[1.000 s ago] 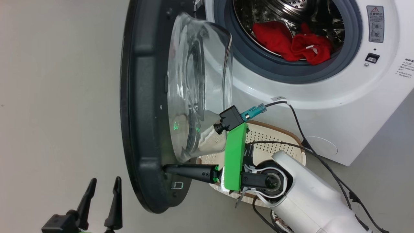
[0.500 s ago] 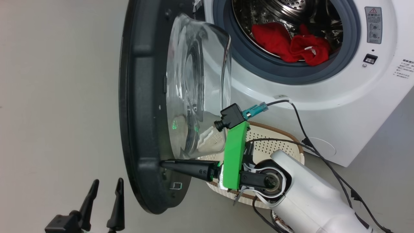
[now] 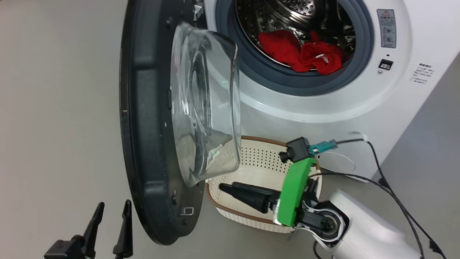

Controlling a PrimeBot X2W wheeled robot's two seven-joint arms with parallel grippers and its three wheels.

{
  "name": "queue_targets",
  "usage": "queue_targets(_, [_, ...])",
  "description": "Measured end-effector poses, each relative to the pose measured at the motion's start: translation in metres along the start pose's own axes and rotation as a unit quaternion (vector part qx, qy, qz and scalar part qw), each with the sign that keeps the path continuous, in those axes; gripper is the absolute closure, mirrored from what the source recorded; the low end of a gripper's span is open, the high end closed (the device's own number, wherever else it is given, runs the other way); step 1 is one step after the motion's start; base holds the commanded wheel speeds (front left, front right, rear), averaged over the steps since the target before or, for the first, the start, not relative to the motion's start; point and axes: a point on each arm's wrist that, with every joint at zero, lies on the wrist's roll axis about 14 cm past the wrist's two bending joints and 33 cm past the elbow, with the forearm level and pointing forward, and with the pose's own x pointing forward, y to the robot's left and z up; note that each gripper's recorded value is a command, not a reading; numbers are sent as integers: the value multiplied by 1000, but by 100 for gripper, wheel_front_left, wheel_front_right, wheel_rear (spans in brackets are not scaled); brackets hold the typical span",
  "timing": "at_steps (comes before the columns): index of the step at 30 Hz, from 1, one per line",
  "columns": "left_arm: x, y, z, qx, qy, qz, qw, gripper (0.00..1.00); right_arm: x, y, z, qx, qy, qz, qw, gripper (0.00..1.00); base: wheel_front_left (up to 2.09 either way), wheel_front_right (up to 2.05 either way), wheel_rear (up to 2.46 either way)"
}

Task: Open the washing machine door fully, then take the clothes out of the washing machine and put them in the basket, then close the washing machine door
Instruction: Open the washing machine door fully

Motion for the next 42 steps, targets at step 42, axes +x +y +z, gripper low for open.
queue_targets(42, [5, -2, -5, 0, 5, -13, 1000, 0, -127, -142, -4, -202, -158, -263, 930, 0, 0, 0, 0])
